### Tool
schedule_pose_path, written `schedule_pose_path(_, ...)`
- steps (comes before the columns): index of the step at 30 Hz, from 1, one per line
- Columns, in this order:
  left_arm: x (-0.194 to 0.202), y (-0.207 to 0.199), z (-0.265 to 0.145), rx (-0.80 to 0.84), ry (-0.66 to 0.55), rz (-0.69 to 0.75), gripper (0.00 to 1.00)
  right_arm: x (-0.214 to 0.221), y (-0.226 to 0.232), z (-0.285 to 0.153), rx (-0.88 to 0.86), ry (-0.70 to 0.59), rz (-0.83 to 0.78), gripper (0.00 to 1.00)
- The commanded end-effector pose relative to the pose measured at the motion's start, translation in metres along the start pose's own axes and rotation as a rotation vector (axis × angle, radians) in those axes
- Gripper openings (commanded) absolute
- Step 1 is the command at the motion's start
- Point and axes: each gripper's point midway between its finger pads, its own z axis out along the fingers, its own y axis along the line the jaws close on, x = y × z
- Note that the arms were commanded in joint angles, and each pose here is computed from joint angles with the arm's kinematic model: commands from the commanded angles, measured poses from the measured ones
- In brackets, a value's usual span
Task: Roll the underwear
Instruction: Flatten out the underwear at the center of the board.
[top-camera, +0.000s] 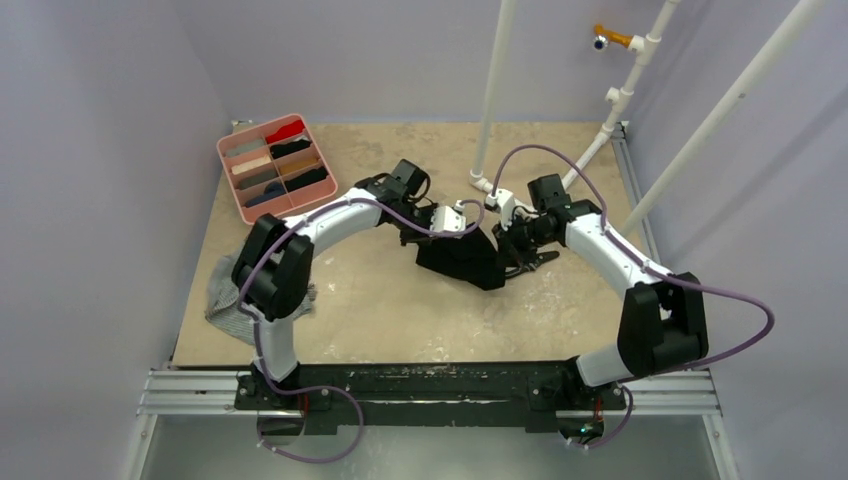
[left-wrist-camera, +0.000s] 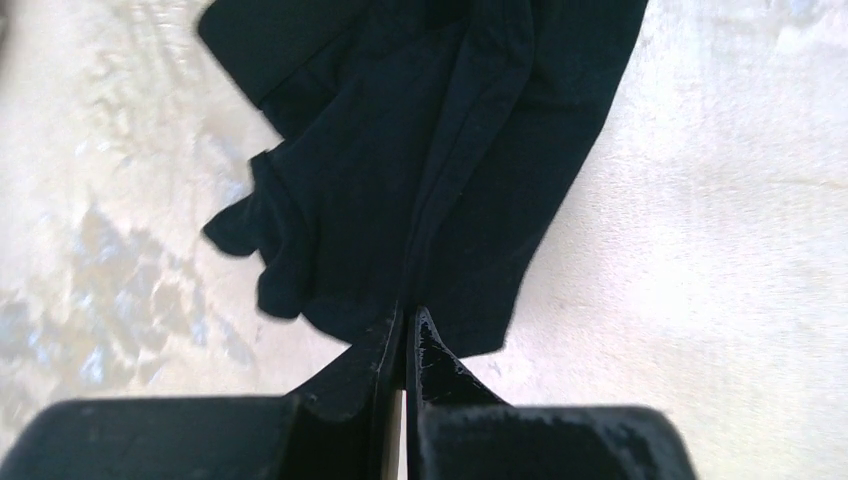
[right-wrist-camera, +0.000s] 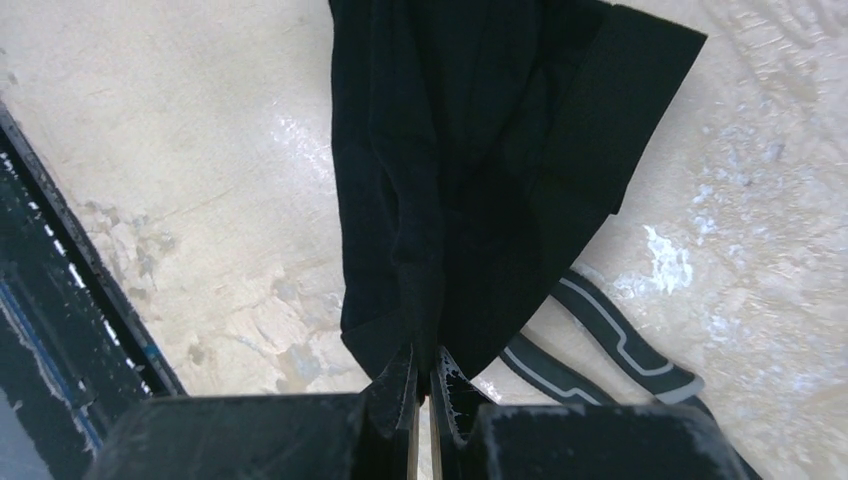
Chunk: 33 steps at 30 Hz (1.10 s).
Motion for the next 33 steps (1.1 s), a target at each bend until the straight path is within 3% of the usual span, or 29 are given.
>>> schedule_pose_path(1, -0.039, 0.004, -0.061, -0.145, -0.060, -0.124, 0.00, -0.046, 0.006, -0.036, 0.010, -0.102, -0.093, 0.00)
schedule_pose_path(9, -0.082, -0.015, -0.146, -0.258, -0.144, -0.267, 0.00, -0.118, 0.035, -0.098, -0.020, -0.267, -0.249, 0.00)
schedule_pose_path(16, -0.088, -0.064, -0.200, -0.283, -0.175, -0.269, 0.00, -0.125, 0.086, -0.121, -0.072, -0.306, -0.393, 0.00)
schedule_pose_path(20, -0.084, -0.070, -0.227, -0.383, -0.166, -0.278, 0.00, -0.138, 0.092, -0.137, 0.005, -0.361, -0.408, 0.00)
schedule_pose_path(25, -0.085, -0.039, -0.270, -0.597, -0.136, -0.258, 0.00, -0.185, 0.068, -0.177, 0.217, -0.457, -0.390, 0.00)
schedule_pose_path(33, -0.083, 0.060, -0.345, -0.857, -0.108, -0.342, 0.00, -0.276, 0.018, -0.211, 0.449, -0.589, -0.390, 0.00)
